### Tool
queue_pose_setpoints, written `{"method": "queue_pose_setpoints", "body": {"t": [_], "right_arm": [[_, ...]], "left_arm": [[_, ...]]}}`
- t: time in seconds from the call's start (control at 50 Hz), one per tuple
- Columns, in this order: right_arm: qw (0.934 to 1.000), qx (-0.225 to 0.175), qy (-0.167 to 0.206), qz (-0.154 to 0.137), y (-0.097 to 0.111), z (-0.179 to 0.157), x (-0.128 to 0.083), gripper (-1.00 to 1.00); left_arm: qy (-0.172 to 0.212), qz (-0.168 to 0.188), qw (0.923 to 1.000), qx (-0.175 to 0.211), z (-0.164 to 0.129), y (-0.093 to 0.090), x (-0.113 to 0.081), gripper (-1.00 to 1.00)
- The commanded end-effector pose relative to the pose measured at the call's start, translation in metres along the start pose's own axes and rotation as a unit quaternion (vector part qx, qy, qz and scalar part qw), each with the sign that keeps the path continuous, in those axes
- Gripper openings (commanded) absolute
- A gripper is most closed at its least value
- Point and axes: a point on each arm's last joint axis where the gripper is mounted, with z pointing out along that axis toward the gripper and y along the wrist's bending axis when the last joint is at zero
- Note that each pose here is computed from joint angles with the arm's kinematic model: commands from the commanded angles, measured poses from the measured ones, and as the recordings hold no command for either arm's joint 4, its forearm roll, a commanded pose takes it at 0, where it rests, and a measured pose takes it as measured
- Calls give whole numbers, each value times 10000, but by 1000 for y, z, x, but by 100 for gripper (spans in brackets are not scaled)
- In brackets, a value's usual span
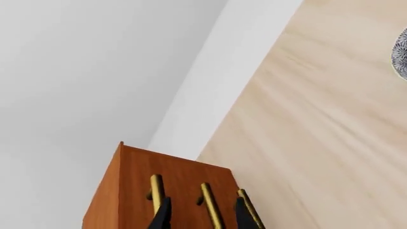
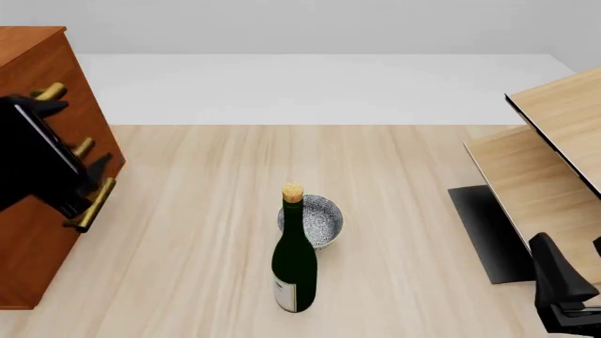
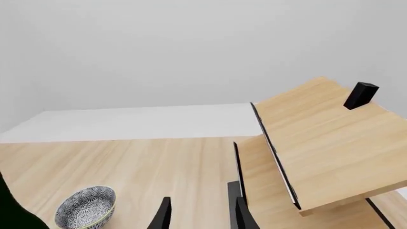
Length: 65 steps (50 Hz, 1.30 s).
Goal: Close the bottom drawer of the cabinet and open the top drawer.
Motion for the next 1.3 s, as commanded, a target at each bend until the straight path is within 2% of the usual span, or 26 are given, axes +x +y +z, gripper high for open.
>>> {"method": "queue_pose_setpoints", "body": {"t": [0.02,0.08,0.1,0.12,0.14,0.18,0.24,0.28,0.32,0.34,0.5,0.6,0.7,0.74,0.76,0.8,1.02,1.3], "right_arm": [[10000,-5,-2,2,0,0,0,100],[10000,-5,0,1,0,0,0,100],[10000,-2,1,-3,0,0,0,100],[10000,-2,1,-3,0,0,0,100],[10000,0,3,-2,0,0,0,100],[10000,1,1,-2,0,0,0,100],[10000,1,0,-6,0,0,0,100],[10000,4,0,-4,0,0,0,100],[10000,5,-1,-2,0,0,0,100],[10000,8,1,-3,0,0,0,100],[10000,6,1,2,0,0,0,100],[10000,37,-10,12,0,0,0,100],[10000,49,-14,15,-1,0,0,100],[10000,48,-12,21,-1,0,0,100],[10000,50,-14,24,-1,0,0,100],[10000,72,-25,34,-1,0,0,100],[10000,86,-25,9,-1,0,0,100],[9999,62,-1,-132,-1,0,0,100]], "left_arm": [[289,253,9989,-263,-9,5,13,100],[342,307,9985,-283,-9,4,16,100],[513,687,9951,-500,-14,-3,29,100],[513,687,9951,-500,-14,-3,29,100],[479,457,9967,-475,-13,6,23,100],[524,595,9954,-529,-14,4,26,100],[563,550,9954,-553,-13,8,26,100],[705,730,9924,-693,-15,5,35,100],[667,623,9937,-643,-13,7,32,100],[744,753,9920,-693,-14,4,37,100],[851,702,9907,-794,-15,10,39,100],[912,734,9901,-780,-11,6,44,100],[1072,974,9853,-911,-8,2,55,100],[1035,909,9865,-886,-7,4,53,100],[1077,1045,9846,-898,-7,-1,57,100],[1061,986,9856,-872,-5,1,56,100],[1235,1122,9806,-1028,0,3,65,100],[1239,1136,9798,-1083,14,10,68,100]]}}
